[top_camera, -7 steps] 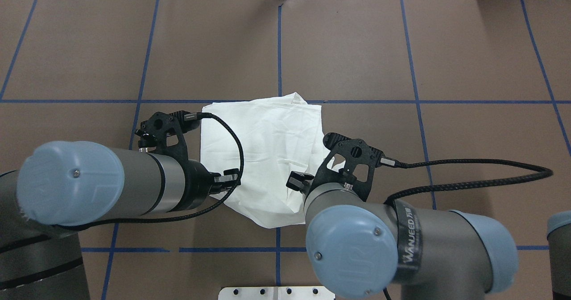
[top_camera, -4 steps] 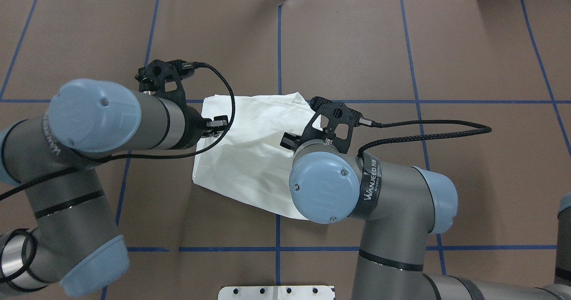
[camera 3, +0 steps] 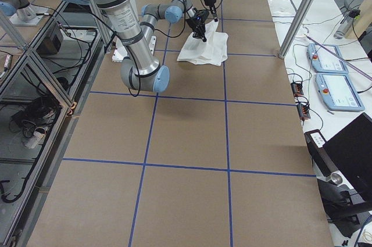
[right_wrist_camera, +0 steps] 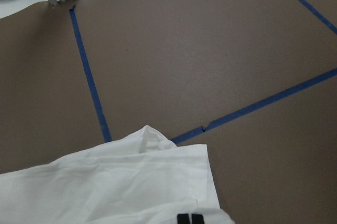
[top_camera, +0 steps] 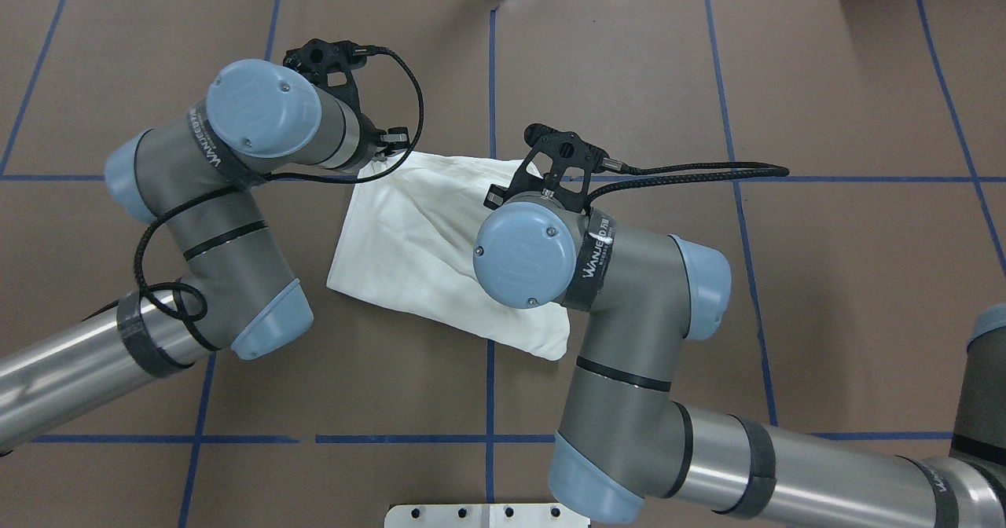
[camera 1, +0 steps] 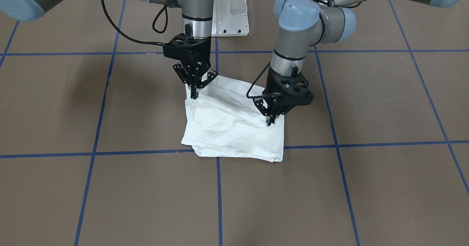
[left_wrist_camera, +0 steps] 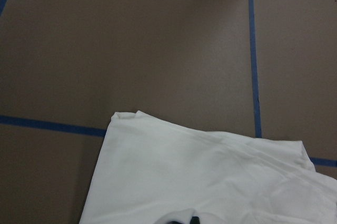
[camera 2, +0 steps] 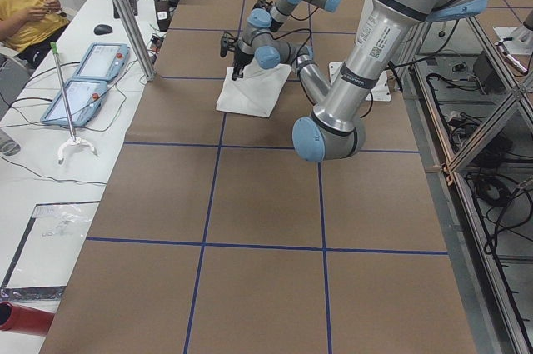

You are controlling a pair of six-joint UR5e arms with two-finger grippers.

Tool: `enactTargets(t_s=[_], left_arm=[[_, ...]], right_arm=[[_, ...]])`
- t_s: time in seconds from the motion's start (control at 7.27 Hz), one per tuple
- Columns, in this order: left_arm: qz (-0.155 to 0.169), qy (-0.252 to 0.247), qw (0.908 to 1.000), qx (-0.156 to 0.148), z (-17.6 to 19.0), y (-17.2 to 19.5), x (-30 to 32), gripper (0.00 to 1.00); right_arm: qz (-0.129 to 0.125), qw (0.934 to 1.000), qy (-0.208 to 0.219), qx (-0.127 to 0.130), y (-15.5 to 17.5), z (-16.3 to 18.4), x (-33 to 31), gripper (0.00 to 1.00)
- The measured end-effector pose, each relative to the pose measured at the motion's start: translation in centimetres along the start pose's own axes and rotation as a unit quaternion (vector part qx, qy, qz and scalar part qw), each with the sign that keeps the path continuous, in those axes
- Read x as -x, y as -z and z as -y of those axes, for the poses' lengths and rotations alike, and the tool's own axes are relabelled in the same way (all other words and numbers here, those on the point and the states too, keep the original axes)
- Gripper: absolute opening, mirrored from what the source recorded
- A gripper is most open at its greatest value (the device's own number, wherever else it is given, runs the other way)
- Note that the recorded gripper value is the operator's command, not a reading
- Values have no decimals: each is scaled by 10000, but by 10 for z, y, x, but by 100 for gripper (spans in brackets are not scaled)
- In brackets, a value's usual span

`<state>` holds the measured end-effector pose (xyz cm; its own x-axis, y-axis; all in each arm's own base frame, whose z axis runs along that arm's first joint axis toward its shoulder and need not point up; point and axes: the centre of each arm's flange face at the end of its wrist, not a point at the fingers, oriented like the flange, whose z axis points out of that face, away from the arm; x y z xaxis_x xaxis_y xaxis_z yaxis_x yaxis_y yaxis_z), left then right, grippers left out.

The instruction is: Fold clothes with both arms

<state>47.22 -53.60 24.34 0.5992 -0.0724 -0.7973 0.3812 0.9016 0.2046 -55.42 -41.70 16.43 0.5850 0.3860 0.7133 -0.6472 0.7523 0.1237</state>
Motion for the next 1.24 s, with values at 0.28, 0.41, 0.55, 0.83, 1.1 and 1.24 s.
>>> enactTargets(t_s=[0.28,0.41,0.55,0.83,1.1,1.24], left_arm=[[47,-537,9983,-234,30,-30,22,100],[-29,-781,9966,-268,38,-22,27,100],[-126,-1012,9945,-219,40,-12,35,100],[-249,-1418,9894,-169,36,6,57,100],[-289,-1526,9877,-173,33,13,63,100],[-299,-1537,9875,-177,33,15,64,100]], right_arm=[[0,9997,221,-98,-52,16,30,100],[13,9997,261,21,-59,27,38,100],[11,9995,264,161,-61,34,41,100],[-36,9993,277,266,-67,33,41,97],[-69,9988,323,363,-69,12,42,51],[-74,9986,341,402,-70,-2,42,50]])
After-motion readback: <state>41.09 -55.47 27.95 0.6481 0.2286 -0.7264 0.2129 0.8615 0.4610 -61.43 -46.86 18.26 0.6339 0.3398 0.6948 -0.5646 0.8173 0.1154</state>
